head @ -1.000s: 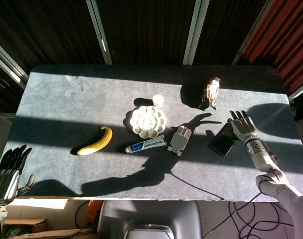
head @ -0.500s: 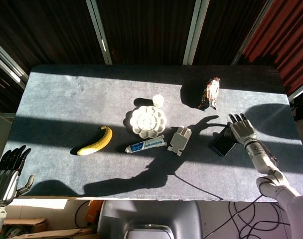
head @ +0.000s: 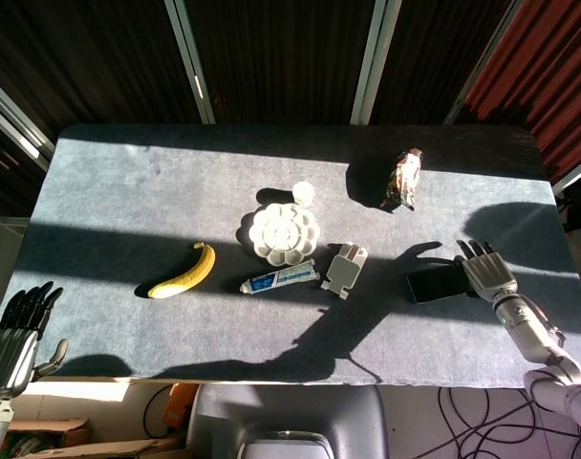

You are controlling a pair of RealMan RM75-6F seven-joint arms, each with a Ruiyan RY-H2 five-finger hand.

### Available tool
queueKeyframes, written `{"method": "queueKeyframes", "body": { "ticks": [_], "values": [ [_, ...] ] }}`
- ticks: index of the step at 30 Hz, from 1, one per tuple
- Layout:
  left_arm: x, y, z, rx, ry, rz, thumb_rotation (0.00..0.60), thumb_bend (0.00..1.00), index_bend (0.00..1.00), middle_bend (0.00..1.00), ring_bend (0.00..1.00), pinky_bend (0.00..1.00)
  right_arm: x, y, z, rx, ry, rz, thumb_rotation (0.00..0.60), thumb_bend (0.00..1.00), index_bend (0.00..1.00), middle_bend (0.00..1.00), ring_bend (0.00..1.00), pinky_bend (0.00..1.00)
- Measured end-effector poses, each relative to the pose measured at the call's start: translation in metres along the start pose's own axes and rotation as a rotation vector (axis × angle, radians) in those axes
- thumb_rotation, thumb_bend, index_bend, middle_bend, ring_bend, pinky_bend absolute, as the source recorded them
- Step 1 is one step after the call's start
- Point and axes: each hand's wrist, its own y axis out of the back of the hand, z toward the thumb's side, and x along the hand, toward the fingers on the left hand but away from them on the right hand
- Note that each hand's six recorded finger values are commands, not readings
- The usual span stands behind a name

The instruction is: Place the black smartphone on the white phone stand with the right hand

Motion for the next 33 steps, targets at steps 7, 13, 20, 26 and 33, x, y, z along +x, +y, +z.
{"method": "queueKeyframes", "body": {
  "ticks": [7, 13, 20, 26, 33],
  "values": [
    [-0.001, 0.001, 0.0, -0.005, -0.005, 0.002, 0.6, 0.4, 0.0, 0.0, 0.0, 0.0, 0.013, 0.003, -0.004, -0.057, 0.008, -0.025, 0.6, 0.59, 0.13, 0.12, 0.0, 0.01],
    [-0.001, 0.0, -0.001, -0.007, -0.002, 0.0, 0.6, 0.4, 0.0, 0.0, 0.0, 0.0, 0.026, 0.013, -0.004, -0.091, 0.046, -0.028, 0.6, 0.41, 0.08, 0.1, 0.0, 0.01],
    [-0.001, -0.002, 0.003, -0.014, -0.019, -0.008, 0.6, 0.39, 0.0, 0.0, 0.0, 0.0, 0.033, 0.014, 0.002, -0.087, 0.076, 0.021, 0.6, 0.35, 0.15, 0.13, 0.0, 0.01],
    [-0.002, -0.002, 0.003, -0.016, -0.019, -0.006, 0.6, 0.39, 0.0, 0.0, 0.0, 0.0, 0.023, 0.01, 0.009, -0.109, 0.067, 0.074, 0.6, 0.35, 0.22, 0.15, 0.0, 0.01],
    [-0.002, -0.001, 0.001, -0.02, -0.016, -0.002, 0.6, 0.38, 0.0, 0.0, 0.0, 0.0, 0.013, 0.01, 0.016, -0.125, 0.067, 0.086, 0.6, 0.35, 0.33, 0.2, 0.0, 0.01]
  ]
}}
